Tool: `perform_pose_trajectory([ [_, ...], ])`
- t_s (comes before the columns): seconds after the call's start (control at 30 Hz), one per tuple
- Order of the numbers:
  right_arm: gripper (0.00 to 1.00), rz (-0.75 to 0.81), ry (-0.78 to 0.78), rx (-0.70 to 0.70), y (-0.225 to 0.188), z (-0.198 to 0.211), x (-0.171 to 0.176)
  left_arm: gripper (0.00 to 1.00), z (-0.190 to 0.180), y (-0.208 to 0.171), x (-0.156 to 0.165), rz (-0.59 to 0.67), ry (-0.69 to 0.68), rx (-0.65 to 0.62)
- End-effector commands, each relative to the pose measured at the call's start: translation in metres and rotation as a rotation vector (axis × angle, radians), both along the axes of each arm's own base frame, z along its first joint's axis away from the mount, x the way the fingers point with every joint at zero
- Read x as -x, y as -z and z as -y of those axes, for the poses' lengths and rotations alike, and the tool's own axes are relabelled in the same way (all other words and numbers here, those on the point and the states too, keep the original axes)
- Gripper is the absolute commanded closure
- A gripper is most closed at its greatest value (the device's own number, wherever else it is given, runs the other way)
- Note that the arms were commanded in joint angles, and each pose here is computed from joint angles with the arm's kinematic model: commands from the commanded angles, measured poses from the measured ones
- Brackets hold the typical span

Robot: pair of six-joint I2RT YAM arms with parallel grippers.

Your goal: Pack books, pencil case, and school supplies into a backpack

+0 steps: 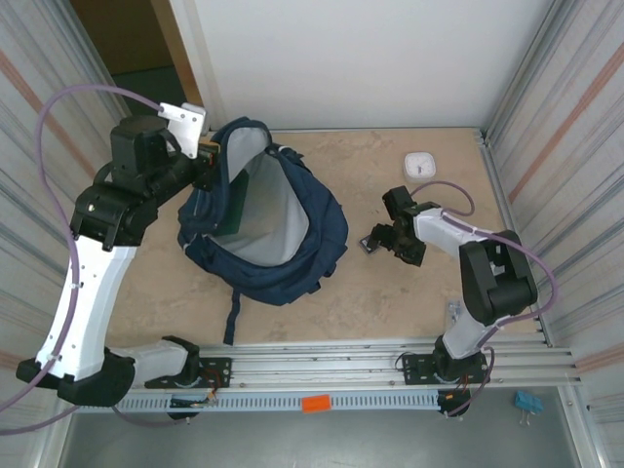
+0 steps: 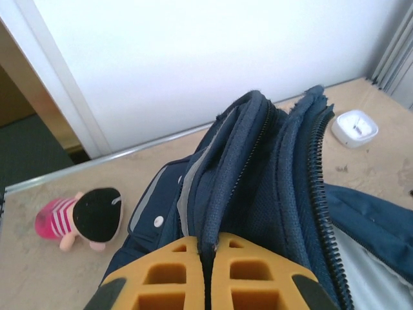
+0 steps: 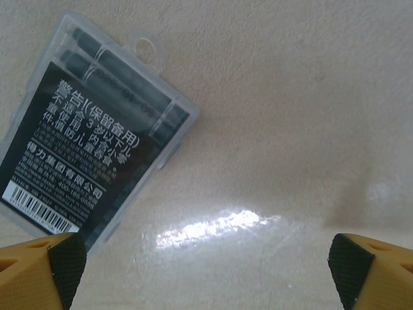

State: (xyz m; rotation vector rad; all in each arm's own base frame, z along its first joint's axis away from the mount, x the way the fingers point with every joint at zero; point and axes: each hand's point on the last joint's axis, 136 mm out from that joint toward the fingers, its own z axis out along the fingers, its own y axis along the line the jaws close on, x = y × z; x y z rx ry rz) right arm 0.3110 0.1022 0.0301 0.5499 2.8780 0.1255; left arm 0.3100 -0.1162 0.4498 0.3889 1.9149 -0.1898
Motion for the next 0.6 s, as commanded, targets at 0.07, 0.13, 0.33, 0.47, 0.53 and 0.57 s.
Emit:
perform_pose_trajectory([
  [0.07, 0.02, 0.027, 0.031, -0.012, 0.001, -0.006, -0.018, 1.0, -0.003, -0.12, 0.018, 0.394, 0.03, 0.117],
  [0.13, 0.02, 0.025, 0.035, 0.0, 0.004, -0.006, -0.021, 1.0, -0.004, -0.115, 0.016, 0.387, 0.023, 0.102],
  [0.33, 0.04, 0.002, 0.007, -0.012, 0.021, -0.015, -0.032, 1.0, -0.005, -0.097, 0.008, 0.363, 0.007, 0.078],
  [0.47, 0.09, 0.003, 0.005, 0.001, 0.026, -0.014, -0.033, 1.0, 0.01, -0.085, 0.001, 0.343, 0.073, 0.087],
  [0.53, 0.14, -0.007, 0.003, 0.01, 0.028, -0.011, -0.031, 1.0, 0.015, -0.083, -0.003, 0.335, 0.091, 0.088],
  [0.57, 0.16, -0.016, 0.0, 0.016, 0.029, -0.009, -0.03, 1.0, 0.017, -0.082, -0.006, 0.333, 0.096, 0.086],
])
